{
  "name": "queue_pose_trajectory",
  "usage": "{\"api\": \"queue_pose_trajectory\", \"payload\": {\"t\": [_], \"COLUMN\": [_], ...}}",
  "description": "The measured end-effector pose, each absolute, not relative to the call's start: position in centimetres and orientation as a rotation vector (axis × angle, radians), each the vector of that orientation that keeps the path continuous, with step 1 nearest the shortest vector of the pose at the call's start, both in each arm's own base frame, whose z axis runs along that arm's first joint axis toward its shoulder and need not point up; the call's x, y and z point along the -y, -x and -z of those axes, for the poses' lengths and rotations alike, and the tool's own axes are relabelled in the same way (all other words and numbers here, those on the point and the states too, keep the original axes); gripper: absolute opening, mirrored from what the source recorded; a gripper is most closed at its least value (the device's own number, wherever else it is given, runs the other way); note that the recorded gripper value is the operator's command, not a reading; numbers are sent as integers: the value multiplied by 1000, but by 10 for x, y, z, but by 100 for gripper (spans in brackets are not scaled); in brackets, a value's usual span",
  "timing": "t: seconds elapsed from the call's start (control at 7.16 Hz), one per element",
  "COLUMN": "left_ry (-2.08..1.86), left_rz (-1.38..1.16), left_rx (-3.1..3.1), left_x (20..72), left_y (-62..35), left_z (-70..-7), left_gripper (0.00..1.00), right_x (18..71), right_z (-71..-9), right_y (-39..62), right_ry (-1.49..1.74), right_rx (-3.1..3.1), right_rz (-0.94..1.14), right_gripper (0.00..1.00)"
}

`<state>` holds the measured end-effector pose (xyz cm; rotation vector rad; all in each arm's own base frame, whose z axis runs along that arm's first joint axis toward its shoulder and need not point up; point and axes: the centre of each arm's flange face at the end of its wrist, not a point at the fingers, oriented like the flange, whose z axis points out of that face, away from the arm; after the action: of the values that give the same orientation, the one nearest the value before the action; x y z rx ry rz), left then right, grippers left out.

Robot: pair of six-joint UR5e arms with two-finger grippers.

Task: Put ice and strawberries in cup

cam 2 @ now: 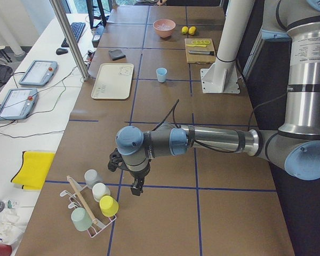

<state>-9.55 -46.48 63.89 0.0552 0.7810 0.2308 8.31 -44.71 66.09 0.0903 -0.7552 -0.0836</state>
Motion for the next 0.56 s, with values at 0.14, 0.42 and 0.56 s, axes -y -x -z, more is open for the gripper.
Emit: {"api": "queue_pose_trajectory", "payload": {"t": [0.14,0.42,0.56], "left_ry": [-57,-51,-48], "left_rz": [-234,-238,-238], "left_rx": [-766,-734,-729], "left_x": [464,462,461], "left_y": [96,99,99], "left_z": [-639,-641,-642], "left_gripper": [100,100,100], "right_x": [446,445,445], "right_z": [-661,-660,-658], "right_y": [-83,-83,-83], "right_ry": [-89,-90,-88], "right_rx": [755,755,755], "right_rz": [83,81,64], "right_gripper": [99,99,99]}}
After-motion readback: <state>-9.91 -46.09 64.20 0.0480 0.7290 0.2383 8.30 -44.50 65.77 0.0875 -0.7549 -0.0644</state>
